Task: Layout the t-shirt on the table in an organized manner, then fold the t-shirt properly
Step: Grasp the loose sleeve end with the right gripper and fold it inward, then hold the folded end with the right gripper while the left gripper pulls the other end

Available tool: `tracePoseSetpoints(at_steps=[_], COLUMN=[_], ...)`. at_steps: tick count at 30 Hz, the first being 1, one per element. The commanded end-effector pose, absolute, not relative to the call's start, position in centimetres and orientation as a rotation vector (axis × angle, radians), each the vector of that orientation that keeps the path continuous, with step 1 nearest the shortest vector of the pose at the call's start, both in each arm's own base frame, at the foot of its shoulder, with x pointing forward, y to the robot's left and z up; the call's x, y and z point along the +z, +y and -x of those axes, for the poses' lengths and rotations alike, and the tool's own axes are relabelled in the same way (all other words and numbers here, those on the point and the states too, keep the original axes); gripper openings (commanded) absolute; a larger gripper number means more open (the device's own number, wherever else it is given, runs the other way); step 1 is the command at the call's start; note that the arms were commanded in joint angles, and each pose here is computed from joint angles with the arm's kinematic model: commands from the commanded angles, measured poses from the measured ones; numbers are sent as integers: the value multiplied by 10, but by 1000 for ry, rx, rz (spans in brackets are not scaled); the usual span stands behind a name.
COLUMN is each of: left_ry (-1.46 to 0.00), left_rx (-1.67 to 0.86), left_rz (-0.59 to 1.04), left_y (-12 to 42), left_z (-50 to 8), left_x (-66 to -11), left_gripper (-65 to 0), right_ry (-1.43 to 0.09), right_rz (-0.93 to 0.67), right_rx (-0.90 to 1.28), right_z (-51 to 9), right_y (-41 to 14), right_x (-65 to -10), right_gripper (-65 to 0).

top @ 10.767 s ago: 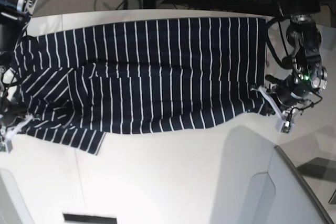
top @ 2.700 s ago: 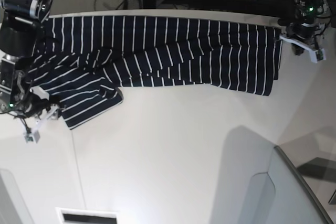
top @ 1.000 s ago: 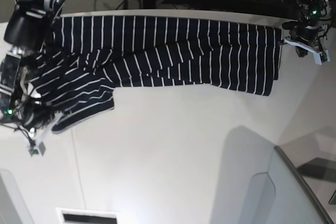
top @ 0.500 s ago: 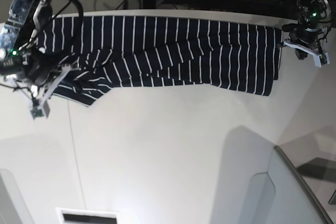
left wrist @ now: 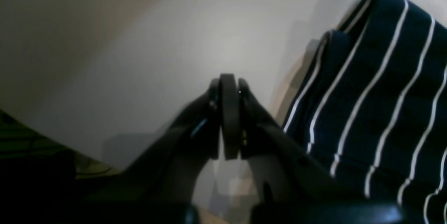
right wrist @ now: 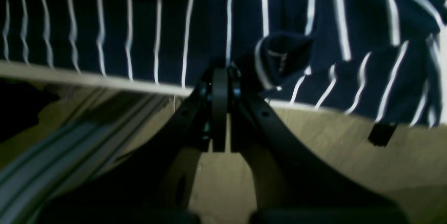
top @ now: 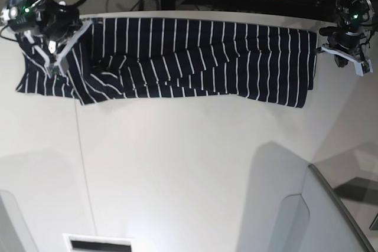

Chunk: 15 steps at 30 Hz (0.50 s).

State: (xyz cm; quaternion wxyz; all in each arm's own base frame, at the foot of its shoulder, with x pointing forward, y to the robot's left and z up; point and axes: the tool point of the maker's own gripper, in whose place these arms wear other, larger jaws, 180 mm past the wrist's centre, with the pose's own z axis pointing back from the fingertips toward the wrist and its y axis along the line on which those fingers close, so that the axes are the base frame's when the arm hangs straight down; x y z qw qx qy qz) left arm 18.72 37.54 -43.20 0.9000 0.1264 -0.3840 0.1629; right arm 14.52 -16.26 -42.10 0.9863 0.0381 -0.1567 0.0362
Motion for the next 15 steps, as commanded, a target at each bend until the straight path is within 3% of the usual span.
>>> tracePoseSetpoints(at_steps=[1,15], left_ry=[-836,-835], left_rx=[329,328], left_rz=[-284,-285], left_y=[384,384], left_z=[-194,-194], left_x=[-419,-419], left_gripper=[-650,-650], right_ry=[-337,-348], right_rz=[-84,-95], right_rx=[78,74], right_z=[-147,-153], right_y=[-160,-162], right_x=[-417,-429], right_gripper=[-650,-650])
